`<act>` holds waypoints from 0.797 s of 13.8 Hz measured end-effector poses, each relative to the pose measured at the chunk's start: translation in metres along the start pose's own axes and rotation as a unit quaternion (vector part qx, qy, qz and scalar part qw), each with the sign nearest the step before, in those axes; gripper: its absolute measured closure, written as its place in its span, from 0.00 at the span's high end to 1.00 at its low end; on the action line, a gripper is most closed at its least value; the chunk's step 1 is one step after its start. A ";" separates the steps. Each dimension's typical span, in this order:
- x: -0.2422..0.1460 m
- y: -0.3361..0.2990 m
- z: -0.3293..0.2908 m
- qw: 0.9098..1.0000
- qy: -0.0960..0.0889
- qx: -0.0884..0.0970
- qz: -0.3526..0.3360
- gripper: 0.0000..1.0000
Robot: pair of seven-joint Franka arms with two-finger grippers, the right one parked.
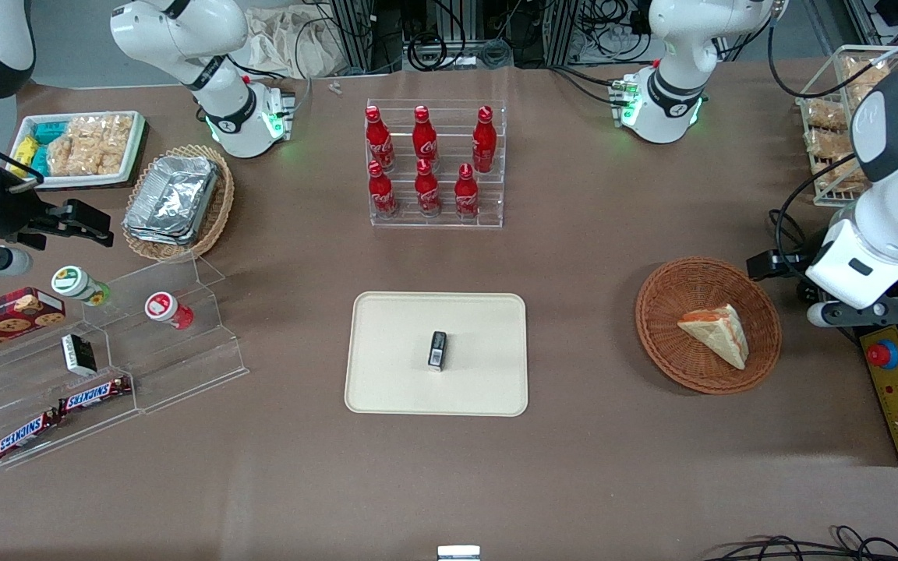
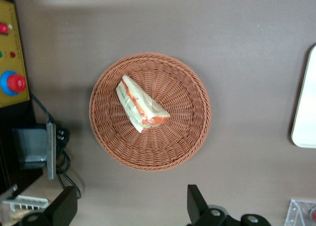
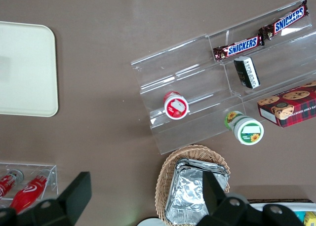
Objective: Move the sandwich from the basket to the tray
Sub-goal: 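Lower the left gripper over the wicker basket and grasp the sandwich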
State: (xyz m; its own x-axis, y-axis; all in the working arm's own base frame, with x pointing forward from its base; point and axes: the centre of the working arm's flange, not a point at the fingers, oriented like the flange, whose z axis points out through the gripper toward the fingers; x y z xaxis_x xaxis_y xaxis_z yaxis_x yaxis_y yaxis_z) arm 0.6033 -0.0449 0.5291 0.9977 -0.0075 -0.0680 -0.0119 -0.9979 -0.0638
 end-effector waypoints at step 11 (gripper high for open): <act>0.023 0.006 0.098 0.978 0.022 -0.016 -0.206 1.00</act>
State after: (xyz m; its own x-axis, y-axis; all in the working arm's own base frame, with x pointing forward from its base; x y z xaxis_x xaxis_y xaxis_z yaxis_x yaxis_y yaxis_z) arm 0.6198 -0.0446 0.4295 0.9189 0.3944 -0.0009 0.3940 -0.9180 -0.0459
